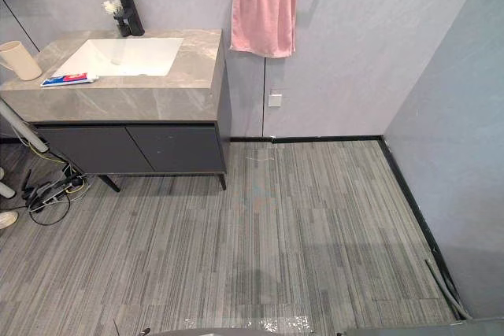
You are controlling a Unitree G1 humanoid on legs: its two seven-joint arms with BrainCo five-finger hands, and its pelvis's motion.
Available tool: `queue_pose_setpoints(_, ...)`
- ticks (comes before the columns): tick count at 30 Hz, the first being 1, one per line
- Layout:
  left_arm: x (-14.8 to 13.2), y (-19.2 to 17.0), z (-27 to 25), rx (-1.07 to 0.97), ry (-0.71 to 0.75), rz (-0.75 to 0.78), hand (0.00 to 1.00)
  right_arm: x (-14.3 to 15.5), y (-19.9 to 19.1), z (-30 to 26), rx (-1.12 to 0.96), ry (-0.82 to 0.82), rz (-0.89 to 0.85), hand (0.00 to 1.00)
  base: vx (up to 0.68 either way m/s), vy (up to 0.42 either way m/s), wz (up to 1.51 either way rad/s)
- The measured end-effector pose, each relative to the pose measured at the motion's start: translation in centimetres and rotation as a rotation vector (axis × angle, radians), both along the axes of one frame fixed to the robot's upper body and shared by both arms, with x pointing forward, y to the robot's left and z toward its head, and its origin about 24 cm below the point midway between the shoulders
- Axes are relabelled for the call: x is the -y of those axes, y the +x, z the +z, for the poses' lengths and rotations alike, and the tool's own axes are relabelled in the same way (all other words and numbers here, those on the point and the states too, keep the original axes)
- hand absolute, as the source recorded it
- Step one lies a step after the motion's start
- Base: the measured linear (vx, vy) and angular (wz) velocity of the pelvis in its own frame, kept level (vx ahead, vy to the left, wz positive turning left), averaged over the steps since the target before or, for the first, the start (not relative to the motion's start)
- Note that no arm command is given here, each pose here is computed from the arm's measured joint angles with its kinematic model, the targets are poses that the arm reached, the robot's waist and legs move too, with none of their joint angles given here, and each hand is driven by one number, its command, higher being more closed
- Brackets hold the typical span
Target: Organize washtable
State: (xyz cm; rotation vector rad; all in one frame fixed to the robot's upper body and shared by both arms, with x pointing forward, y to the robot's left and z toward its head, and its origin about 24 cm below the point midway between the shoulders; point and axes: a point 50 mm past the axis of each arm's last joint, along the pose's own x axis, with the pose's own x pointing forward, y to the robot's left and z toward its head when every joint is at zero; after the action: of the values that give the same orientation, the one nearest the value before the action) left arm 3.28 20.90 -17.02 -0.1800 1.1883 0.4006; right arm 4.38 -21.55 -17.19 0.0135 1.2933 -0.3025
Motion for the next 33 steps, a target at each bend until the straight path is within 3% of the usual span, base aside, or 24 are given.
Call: queue_pose_setpoints(33, -0.01, -0.02, 0.00, 0.005, 0.001, 0.010, 0.00, -0.05, -0.07, -0.01, -0.001, 0.001, -0.001, 0.00, -0.01, -0.005, 0.00)
